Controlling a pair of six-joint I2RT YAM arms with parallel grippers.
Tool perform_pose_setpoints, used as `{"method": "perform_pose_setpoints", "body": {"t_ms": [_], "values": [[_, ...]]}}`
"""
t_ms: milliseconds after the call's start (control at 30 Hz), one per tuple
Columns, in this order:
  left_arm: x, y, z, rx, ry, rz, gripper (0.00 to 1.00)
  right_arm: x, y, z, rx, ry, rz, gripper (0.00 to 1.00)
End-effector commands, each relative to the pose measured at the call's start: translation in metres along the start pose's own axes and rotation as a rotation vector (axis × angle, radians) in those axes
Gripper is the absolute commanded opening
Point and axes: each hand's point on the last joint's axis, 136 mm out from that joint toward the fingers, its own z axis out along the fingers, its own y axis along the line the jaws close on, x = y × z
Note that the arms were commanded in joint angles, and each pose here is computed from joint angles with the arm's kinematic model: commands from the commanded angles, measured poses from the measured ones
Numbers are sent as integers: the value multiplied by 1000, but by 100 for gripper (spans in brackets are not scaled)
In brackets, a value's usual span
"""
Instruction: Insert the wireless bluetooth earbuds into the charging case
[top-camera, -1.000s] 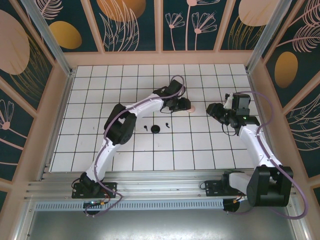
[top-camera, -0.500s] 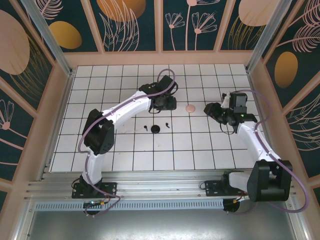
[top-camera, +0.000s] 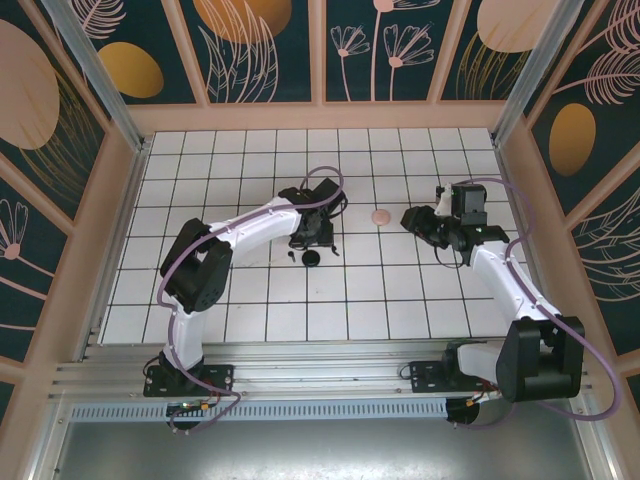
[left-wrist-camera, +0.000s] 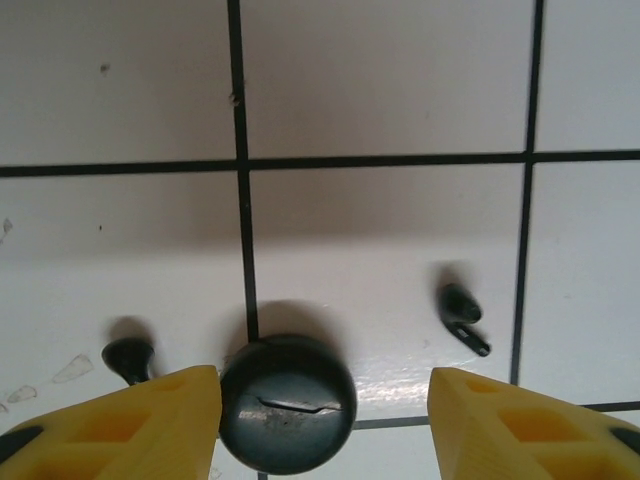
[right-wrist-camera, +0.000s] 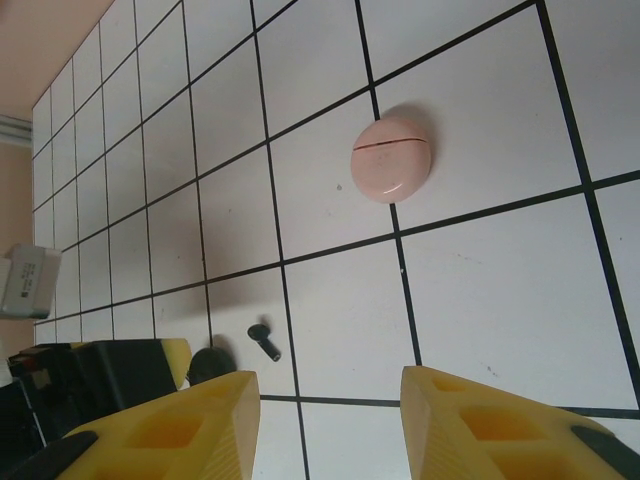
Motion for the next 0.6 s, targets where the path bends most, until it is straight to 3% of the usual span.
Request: {"method": "perform_pose_setpoints", "body": {"t_ms": [0,567], "values": [[8,4,1,-3,24,-30,58,-7,10,-2,-20,-17,-20,43],[30,9,26,-19,107,-19,57,-1,7,-6,-9,-17,-29,43]]}}
